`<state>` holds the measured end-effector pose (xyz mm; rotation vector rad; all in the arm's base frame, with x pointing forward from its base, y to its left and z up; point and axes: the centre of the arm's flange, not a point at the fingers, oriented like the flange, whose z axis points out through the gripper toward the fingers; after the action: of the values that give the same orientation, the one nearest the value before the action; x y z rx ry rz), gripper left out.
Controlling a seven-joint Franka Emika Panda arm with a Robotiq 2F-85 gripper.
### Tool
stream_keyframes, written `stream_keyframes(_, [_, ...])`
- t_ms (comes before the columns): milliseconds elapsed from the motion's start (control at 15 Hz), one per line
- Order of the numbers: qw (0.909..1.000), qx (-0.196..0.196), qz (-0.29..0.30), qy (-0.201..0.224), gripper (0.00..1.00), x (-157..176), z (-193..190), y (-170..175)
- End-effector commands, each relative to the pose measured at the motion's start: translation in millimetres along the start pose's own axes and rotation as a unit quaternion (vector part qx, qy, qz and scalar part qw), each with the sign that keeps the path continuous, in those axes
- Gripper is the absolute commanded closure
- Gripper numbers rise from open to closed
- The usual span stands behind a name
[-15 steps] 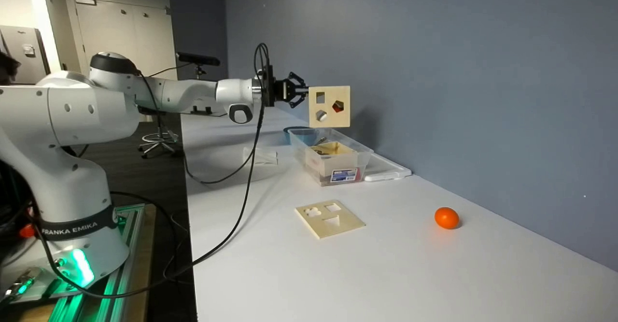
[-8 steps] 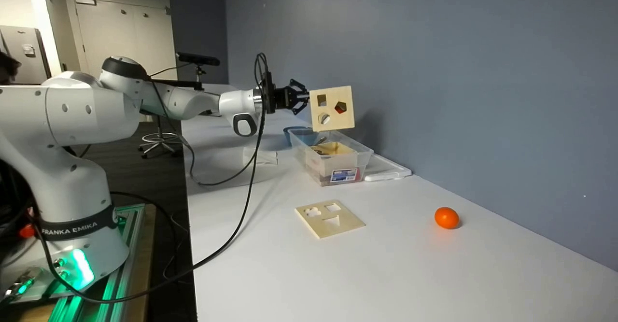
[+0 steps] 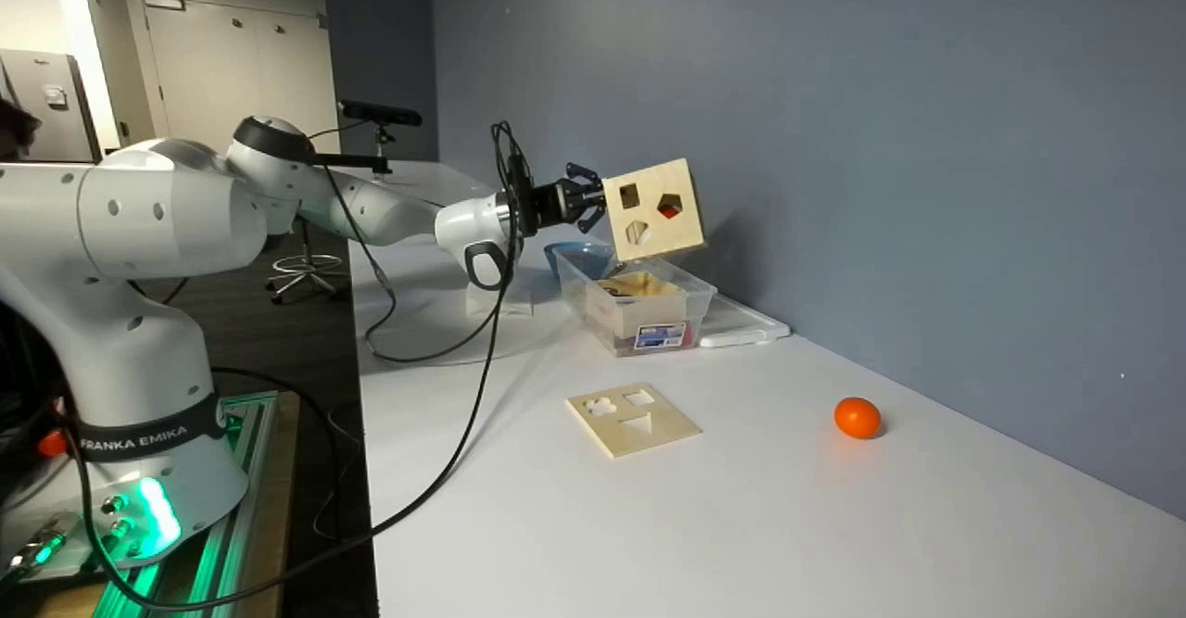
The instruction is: Pour some of the contents of the shape sorter into the wooden box
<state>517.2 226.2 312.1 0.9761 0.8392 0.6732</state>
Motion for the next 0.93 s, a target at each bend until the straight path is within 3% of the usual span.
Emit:
stream_keyframes(0, [0.9987,-0.037,0.0,-0.035,0.97,-15,8,-3])
stream_keyframes(867, [0.9927,-0.058,0.054,-0.091,0.97,-42,13,13])
